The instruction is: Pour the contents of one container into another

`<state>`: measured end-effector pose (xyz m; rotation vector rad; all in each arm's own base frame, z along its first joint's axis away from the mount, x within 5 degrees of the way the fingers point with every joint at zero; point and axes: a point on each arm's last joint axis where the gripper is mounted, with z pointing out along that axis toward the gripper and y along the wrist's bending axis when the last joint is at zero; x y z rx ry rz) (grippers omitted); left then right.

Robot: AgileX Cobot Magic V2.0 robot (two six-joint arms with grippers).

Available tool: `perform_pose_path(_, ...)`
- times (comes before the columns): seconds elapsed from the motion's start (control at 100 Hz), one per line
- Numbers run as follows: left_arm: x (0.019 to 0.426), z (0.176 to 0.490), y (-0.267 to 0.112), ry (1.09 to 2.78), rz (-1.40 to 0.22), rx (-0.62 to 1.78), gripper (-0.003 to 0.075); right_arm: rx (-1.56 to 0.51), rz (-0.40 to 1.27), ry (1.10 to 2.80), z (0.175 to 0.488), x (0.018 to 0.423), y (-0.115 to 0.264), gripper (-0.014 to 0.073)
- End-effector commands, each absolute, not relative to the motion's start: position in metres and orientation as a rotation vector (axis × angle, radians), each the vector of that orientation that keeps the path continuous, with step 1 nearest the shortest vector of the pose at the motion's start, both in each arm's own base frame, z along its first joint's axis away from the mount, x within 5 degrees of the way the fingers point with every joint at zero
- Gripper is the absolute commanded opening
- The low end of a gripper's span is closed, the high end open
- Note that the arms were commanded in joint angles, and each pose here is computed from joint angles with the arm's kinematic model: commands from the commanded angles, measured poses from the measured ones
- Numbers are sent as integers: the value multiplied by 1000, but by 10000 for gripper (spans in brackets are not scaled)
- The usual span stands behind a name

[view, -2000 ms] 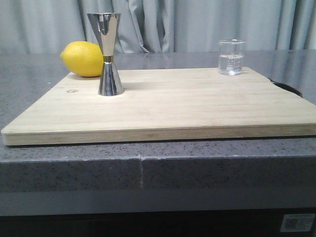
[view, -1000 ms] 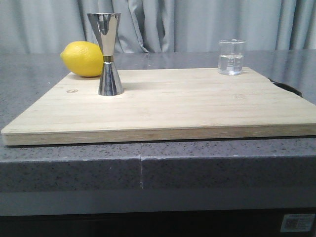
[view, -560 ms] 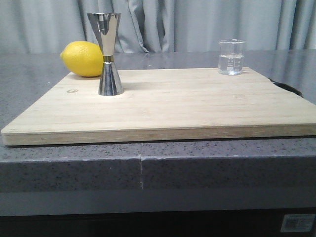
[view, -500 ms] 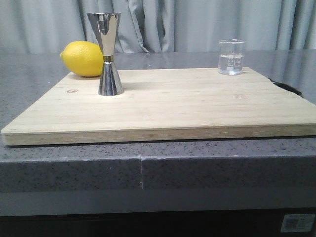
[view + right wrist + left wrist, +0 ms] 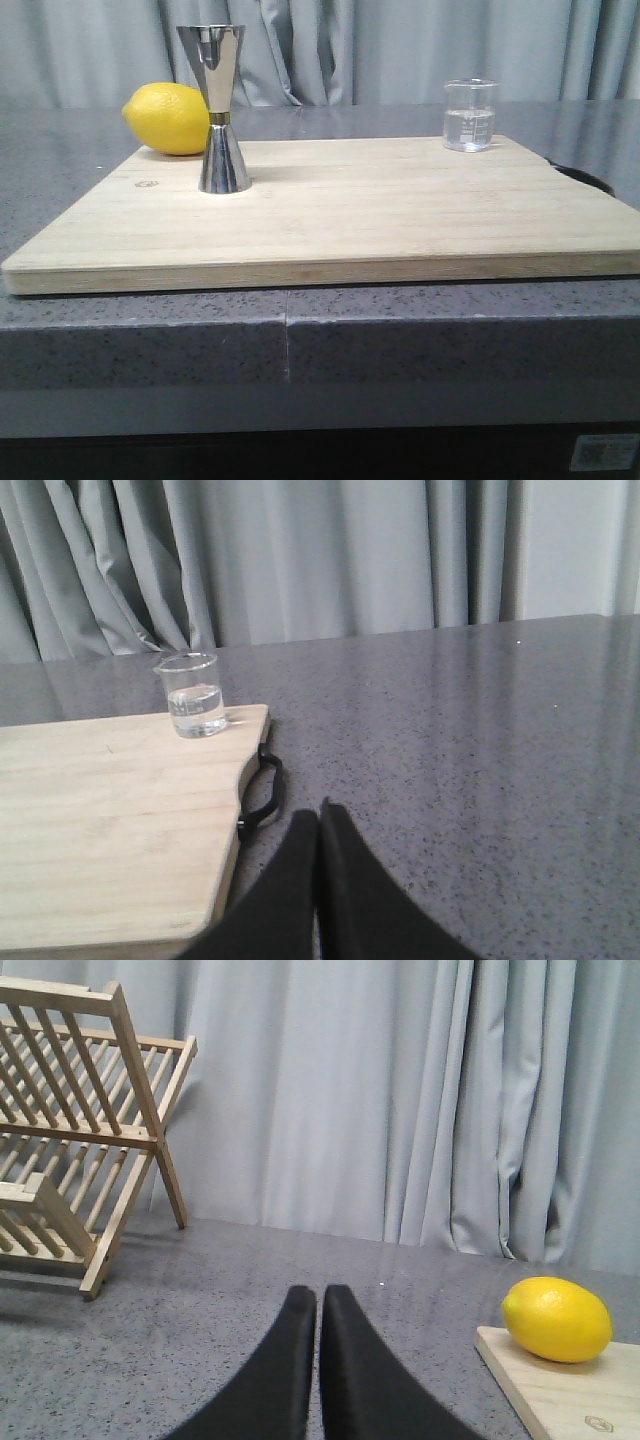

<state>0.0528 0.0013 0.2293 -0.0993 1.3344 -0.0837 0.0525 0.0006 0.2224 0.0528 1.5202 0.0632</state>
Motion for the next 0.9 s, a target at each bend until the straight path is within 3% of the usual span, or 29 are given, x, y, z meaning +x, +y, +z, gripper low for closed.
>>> perform_pose_path(0.0,43,260,1,1220,-123,-111,-19,57,62,1393,258,42,0,-71)
perform_pose_path(0.31,42,339,-2,1379,-233,-175,-18,50,66,1353,322,36,1,-70)
perform_pose_path(0.6,56,413,-9,1515,-258,-108,-18,49,66,1443,373,63,1,-70)
perform_pose_path(0.75,71,428,-15,1542,-287,-30,-17,50,66,1477,387,81,1,-52)
perform_pose_path(0.89,85,424,-21,1620,-344,19,9,52,66,1507,388,93,1,77)
